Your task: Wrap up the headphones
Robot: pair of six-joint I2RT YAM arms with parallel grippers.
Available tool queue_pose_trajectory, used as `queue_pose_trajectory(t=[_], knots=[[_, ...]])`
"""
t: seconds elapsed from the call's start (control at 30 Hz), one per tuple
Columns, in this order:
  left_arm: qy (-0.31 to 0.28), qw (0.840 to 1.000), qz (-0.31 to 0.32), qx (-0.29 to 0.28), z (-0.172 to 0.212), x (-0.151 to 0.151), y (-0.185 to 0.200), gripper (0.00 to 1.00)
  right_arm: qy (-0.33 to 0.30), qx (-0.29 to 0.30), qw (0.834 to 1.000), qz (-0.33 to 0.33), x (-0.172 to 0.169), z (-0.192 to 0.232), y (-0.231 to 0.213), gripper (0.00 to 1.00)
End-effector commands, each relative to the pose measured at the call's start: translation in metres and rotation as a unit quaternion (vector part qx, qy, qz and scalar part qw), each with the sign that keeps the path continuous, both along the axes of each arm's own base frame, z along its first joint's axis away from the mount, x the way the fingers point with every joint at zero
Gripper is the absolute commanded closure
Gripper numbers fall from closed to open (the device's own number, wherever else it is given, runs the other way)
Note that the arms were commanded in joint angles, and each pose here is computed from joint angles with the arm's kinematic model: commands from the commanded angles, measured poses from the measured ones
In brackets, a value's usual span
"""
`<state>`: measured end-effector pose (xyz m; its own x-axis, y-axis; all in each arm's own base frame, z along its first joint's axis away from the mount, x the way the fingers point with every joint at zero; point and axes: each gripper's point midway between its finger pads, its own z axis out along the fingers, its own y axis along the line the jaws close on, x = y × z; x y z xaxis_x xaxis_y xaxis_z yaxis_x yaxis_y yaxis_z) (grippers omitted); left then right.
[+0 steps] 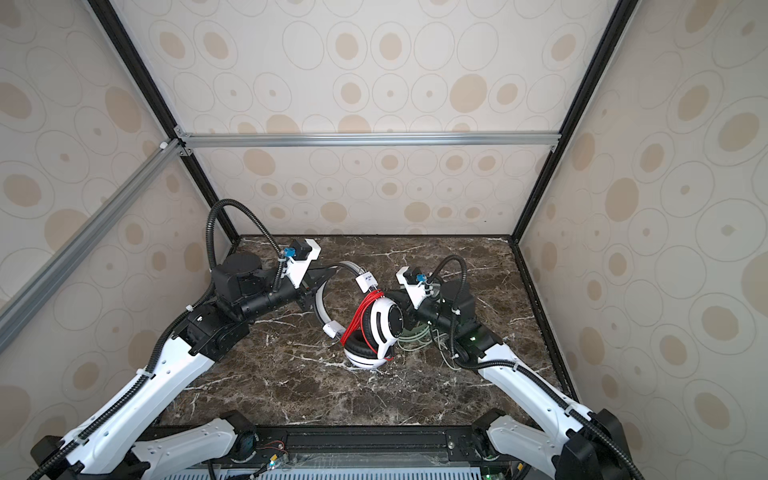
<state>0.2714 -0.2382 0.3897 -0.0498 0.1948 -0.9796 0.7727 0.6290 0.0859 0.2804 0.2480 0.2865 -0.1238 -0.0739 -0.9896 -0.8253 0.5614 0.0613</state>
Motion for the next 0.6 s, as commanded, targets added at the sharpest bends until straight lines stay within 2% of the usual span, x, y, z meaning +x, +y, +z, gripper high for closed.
queue_pose_trajectory(t=[0.0, 0.27, 0.57], knots=[[-0.081, 0.989, -0.044, -0.116, 0.096, -0.030, 0.001, 1.00, 0.003, 0.038, 0.999, 0.013, -0.004, 0.008, 0.001, 0.97], [-0.088, 0.983, -0.057, -0.148, 0.120, -0.033, -0.002, 1.00, 0.008, 0.112, 0.993, 0.034, -0.010, 0.019, 0.005, 0.91], [-0.082, 0.982, -0.054, -0.164, 0.130, -0.031, -0.002, 1.00, 0.002, 0.129, 0.990, 0.052, -0.018, 0.027, 0.006, 0.80]])
